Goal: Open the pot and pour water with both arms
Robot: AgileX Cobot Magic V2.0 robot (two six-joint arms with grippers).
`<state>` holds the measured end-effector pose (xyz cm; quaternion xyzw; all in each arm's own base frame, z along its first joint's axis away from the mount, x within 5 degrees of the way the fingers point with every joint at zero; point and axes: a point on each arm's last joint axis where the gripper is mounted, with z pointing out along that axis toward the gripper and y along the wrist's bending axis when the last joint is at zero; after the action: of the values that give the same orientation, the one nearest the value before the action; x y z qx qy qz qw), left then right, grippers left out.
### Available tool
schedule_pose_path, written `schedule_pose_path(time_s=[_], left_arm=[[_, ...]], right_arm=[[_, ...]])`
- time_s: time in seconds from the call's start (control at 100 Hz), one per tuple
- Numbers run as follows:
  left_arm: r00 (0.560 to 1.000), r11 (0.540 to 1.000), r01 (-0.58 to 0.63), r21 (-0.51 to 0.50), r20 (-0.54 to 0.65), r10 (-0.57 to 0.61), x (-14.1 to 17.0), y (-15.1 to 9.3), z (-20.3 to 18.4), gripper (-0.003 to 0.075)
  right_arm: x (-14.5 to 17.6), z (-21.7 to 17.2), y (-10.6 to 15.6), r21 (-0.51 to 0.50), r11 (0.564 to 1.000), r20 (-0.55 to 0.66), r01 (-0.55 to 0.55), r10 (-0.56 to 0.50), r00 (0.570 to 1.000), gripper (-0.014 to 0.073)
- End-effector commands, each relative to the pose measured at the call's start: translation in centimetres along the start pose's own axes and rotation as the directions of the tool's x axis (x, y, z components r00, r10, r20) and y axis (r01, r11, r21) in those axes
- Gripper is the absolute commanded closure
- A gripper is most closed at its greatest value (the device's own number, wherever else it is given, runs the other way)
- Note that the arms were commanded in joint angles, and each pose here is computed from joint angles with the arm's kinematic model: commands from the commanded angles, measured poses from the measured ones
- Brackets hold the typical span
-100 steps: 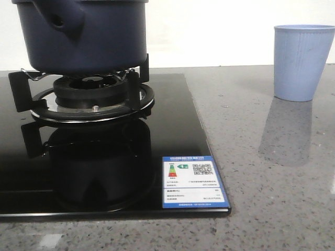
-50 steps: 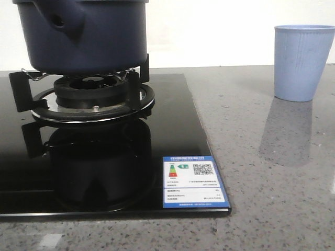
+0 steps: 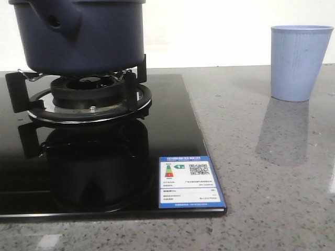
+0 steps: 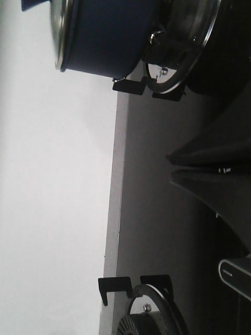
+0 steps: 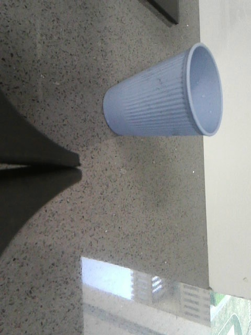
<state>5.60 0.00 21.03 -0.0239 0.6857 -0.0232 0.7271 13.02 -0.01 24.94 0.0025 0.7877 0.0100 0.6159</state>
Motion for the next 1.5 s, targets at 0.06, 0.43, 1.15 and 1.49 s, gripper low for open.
schedule_pose_path(time_s=[0.06, 0.43, 1.15, 1.49], left_arm=[[0.999, 1.000, 0.005, -0.012, 0.048, -0.004, 0.5, 0.1, -0.1, 0.0739], [0.999, 1.000, 0.007, -0.012, 0.052, -0.006, 0.5, 0.1, -0.1, 0.0739], [0.999, 1.000, 0.007, -0.012, 0.052, -0.006, 0.5, 0.1, -0.1, 0.0739], [0.999, 1.000, 0.007, -0.012, 0.052, -0.006, 0.5, 0.1, -0.1, 0.0739]], right_arm=[[-1.4, -0.1, 0.4, -0.043, 0.999, 0.073, -0.004, 0.007, 0.997, 0.0666], [-1.4, -0.1, 0.4, -0.043, 0.999, 0.073, -0.004, 0.007, 0.997, 0.0666], [-1.6, -0.1, 0.6, -0.062, 0.998, 0.096, -0.005, 0.011, 0.995, 0.0666], [-2.8, -0.8, 0.6, -0.073, 0.994, 0.215, -0.078, 0.092, 0.972, 0.0666]])
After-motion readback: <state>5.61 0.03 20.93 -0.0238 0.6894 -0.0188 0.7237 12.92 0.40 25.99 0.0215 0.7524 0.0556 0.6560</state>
